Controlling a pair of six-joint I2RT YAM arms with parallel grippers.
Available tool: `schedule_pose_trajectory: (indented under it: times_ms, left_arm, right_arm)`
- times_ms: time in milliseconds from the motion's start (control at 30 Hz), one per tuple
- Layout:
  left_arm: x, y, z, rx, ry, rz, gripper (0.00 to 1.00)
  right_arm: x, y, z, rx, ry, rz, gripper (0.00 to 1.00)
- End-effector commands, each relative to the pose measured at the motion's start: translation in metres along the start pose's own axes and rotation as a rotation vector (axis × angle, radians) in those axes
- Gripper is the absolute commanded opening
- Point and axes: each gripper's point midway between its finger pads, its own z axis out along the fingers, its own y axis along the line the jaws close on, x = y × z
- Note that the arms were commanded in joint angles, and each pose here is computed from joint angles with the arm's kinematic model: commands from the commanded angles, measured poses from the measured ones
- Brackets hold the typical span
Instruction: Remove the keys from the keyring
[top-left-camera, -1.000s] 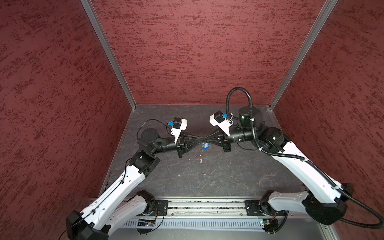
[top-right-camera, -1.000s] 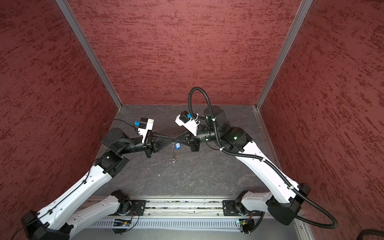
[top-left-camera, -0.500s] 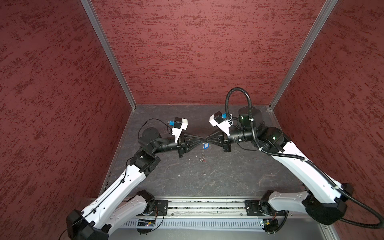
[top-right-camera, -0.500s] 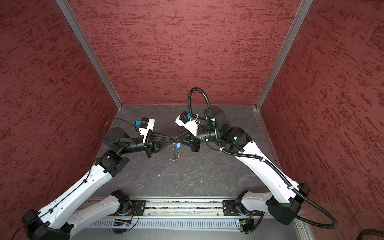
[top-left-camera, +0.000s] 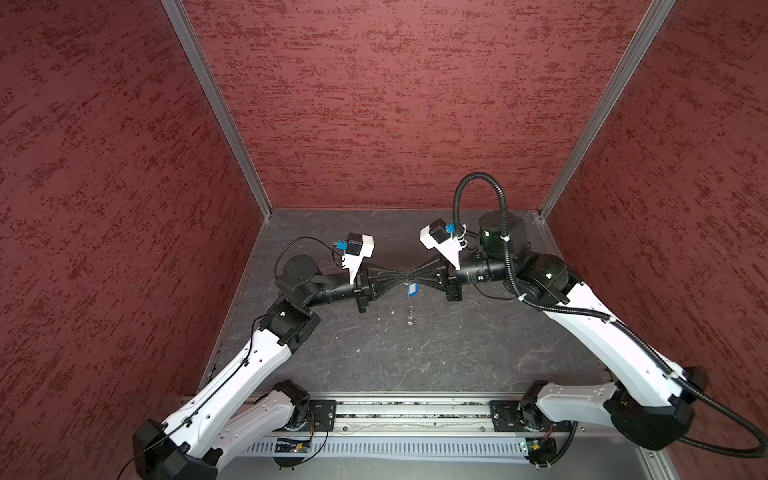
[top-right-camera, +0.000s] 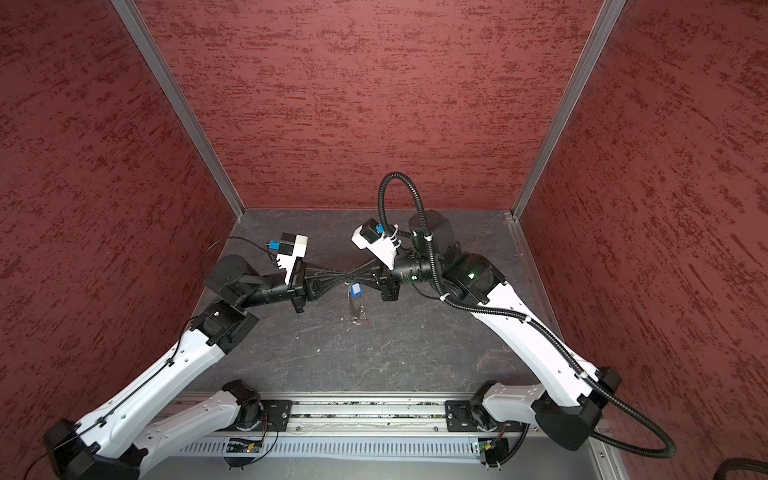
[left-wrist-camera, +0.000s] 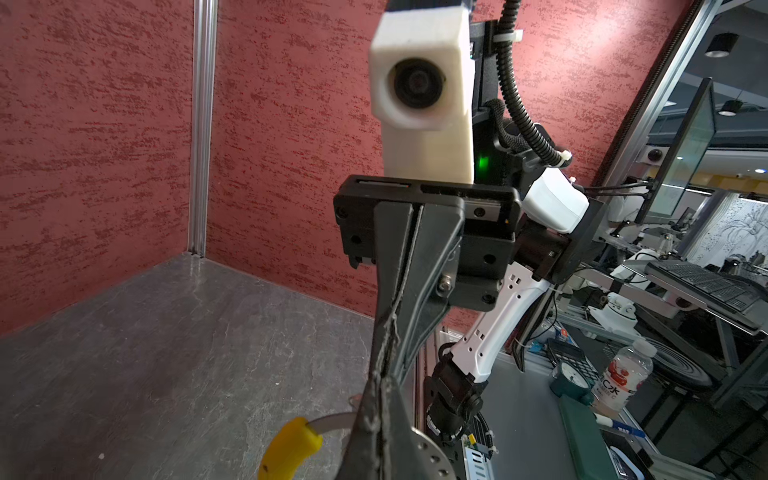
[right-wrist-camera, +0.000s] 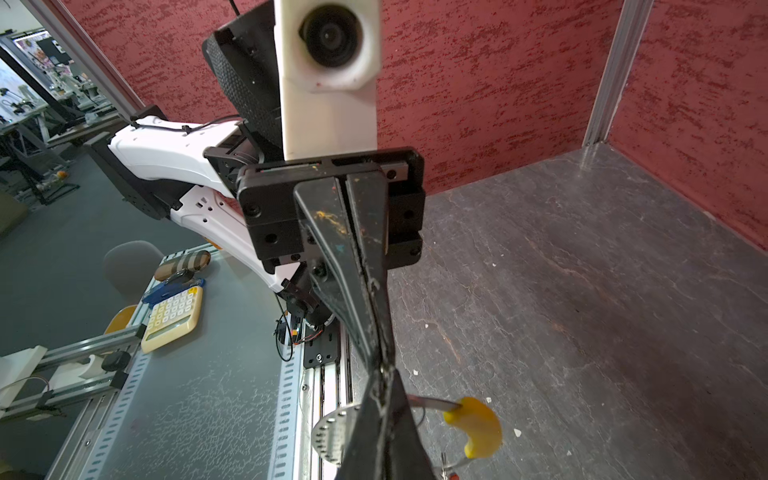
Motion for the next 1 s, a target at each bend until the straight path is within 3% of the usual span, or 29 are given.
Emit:
schedule_pose_trajectory:
  times_ms: [0,67,133,267,467,667,767,867,967]
  left_arm:
    - [-0.012,-0.006,-0.003,-0.01,-0.067,0.043,0.0]
    - [-0.018,-0.007,-0.008,-0.027,-0.109,0.067,0.0]
    - [-0.024,-0.011,-0.013,-0.026,-0.139,0.088,0.0]
    - [-0.03,-0.019,-0.014,0.007,-0.161,0.106,0.0]
    - [-0.036,-0.027,-0.016,0.039,-0.193,0.13,0.0]
    - [-0.039,-0.022,-0.017,0.009,-0.214,0.127,0.0]
    - [-0.04,-0.021,-0.017,0.004,-0.22,0.126,0.0]
    - [-0.041,-0.019,-0.017,-0.007,-0.227,0.123,0.0]
    - [-0.042,-0.018,-0.018,-0.012,-0.236,0.123,0.0]
  right_arm:
    - [-0.038,0.008,-0.015,0.028,-0.167,-0.111,0.28]
    - [-0.042,0.005,-0.023,0.083,-0.231,-0.127,0.44]
    - [-0.043,0.0,-0.03,0.139,-0.288,-0.139,0.5]
    - [-0.031,0.005,-0.032,0.117,-0.353,-0.156,0.56]
    - [-0.009,0.015,-0.014,-0.032,-0.312,-0.122,0.59]
    - [-0.005,0.019,-0.007,-0.096,-0.31,-0.1,0.58]
    - [-0.004,0.018,-0.005,-0.103,-0.305,-0.095,0.51]
    - [-0.004,0.018,-0.002,-0.122,-0.298,-0.086,0.39]
    - [-0.002,0.017,0.003,-0.131,-0.289,-0.078,0.36]
